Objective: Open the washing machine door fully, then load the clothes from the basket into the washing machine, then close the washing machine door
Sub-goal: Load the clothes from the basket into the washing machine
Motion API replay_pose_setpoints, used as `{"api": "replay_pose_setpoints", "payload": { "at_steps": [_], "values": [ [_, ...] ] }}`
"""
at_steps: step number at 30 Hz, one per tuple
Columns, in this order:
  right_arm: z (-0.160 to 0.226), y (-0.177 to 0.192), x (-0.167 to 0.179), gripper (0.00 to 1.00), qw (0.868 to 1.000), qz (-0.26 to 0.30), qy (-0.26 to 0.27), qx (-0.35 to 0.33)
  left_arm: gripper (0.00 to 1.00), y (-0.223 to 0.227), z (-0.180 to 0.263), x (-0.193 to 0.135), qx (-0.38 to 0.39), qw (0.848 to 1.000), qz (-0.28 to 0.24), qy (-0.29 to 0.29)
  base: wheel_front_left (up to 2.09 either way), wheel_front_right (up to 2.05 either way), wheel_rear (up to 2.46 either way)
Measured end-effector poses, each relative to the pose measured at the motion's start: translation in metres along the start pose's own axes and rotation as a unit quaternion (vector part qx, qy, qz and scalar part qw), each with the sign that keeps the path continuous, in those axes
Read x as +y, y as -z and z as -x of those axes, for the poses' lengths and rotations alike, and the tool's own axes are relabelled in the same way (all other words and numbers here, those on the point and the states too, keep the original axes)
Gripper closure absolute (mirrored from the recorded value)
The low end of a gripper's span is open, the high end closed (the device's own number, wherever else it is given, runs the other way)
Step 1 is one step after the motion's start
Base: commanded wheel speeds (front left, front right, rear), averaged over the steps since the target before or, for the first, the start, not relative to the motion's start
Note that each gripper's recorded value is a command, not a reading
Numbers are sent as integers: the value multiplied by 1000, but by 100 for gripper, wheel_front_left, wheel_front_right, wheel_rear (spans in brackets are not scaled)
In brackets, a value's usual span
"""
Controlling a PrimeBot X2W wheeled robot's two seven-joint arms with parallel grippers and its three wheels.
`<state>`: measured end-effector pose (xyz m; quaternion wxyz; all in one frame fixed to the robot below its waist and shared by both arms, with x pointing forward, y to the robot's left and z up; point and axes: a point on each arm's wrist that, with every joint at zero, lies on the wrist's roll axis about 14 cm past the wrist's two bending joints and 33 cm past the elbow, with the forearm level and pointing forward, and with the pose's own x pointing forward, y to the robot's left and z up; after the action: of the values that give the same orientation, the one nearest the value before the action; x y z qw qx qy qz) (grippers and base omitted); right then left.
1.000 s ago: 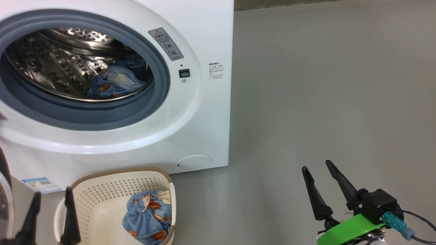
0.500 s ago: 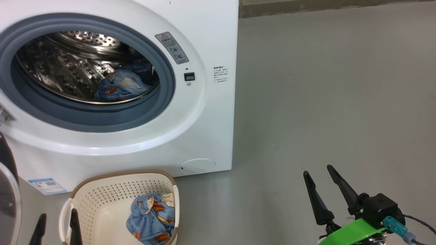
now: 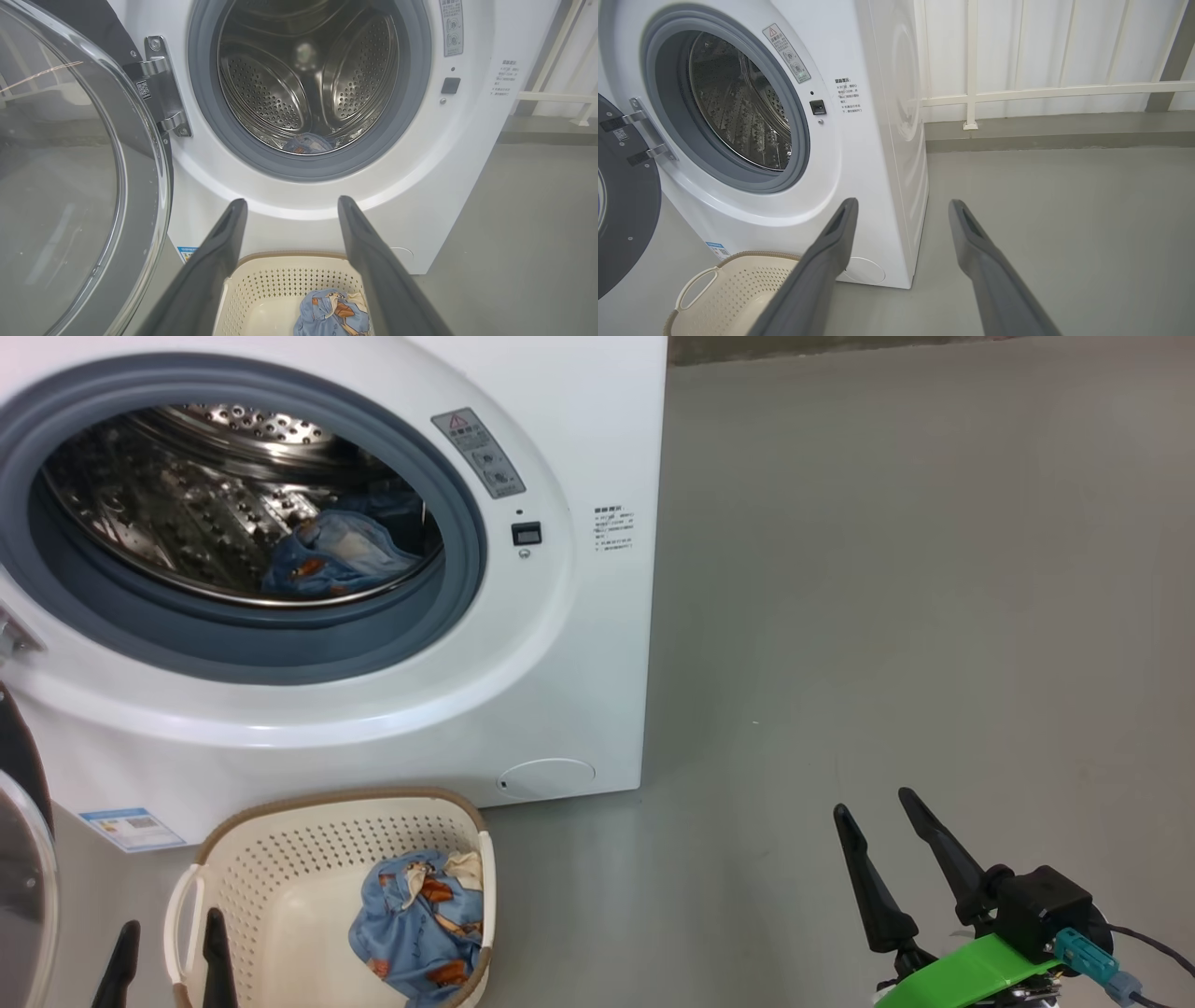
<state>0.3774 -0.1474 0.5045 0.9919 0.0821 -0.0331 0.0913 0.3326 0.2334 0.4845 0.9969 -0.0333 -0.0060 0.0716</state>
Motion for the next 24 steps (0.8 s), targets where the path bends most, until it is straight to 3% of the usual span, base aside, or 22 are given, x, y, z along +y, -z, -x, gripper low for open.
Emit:
{"api": "replay_pose_setpoints", "payload": {
  "at_steps": [10,24],
  "values": [
    [-4,20,-5,0,1000,-6,7,27,0,16,-13,-4,23,1000,21,-2,0,0,0],
    [-21,56,-20,0,997,-7,25,71,0,102,-61,-28,143,988,59,27,0,0,0]
  ]
}}
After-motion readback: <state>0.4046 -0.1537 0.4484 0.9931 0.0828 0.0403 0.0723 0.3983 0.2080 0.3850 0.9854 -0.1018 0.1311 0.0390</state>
